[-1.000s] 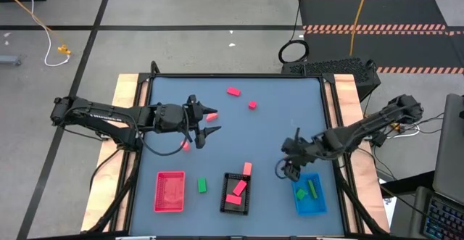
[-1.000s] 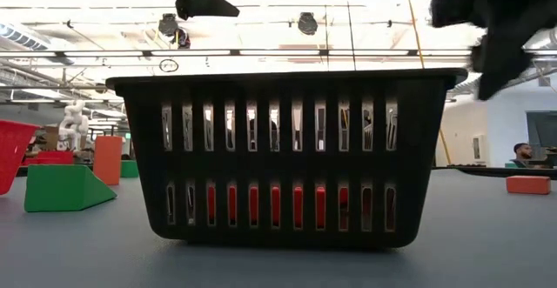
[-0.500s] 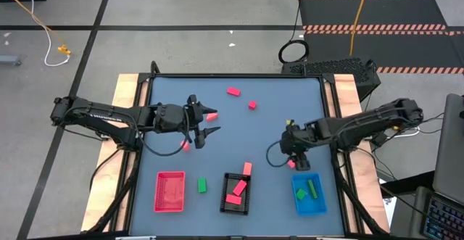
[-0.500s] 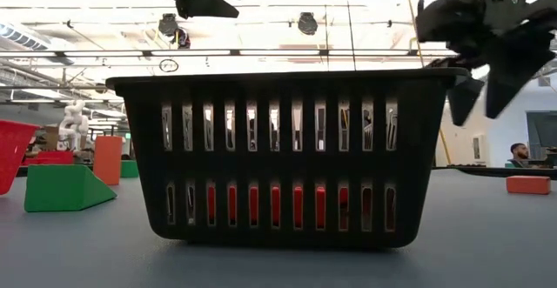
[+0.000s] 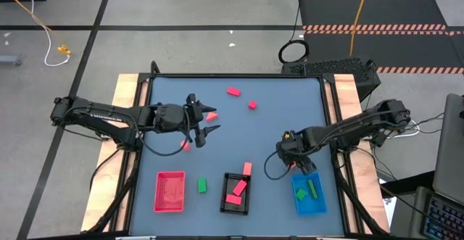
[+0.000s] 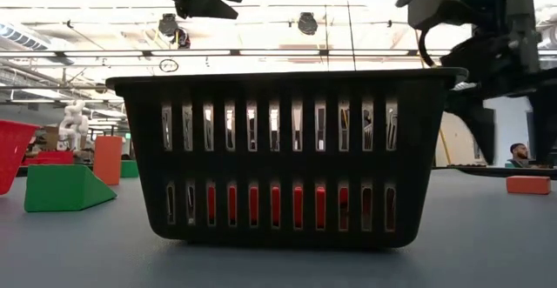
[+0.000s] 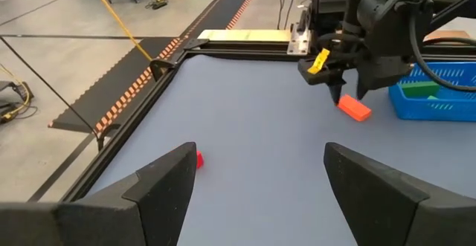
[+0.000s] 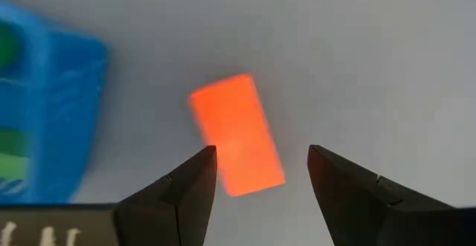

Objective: Sort & place blocks by color
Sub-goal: Put the orange block into the red bin

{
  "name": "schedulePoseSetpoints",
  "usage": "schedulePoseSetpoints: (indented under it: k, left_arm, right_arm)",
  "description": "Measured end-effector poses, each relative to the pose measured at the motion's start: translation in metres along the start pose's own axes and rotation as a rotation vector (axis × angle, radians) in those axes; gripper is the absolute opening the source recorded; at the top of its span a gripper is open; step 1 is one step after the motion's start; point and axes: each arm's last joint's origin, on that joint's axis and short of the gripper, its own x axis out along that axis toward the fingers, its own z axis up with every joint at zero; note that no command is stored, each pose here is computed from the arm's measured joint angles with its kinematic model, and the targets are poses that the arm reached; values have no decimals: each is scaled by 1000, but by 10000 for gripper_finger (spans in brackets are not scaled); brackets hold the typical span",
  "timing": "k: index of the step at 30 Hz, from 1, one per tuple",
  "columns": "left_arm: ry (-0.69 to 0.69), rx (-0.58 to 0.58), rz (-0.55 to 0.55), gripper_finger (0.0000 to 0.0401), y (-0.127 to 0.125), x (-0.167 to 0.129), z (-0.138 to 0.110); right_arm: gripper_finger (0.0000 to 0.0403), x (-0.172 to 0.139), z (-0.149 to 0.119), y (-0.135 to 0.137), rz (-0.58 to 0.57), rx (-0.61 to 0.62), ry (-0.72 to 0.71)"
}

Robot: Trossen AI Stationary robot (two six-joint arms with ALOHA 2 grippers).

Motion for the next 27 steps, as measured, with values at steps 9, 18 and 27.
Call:
schedulePoseSetpoints:
  k: [9, 18, 27]
  left_arm:
    - [37, 6, 0, 294, 0, 0, -4]
    - [36, 5, 0, 294, 0, 0, -4]
    - [33, -4, 1, 294, 0, 0, -3]
  right_arm:
    - [205, 6, 3, 9, -9, -83, 41]
    - [203, 16, 6, 11, -3, -96, 85]
    - [143, 30, 7, 10, -27, -92, 97]
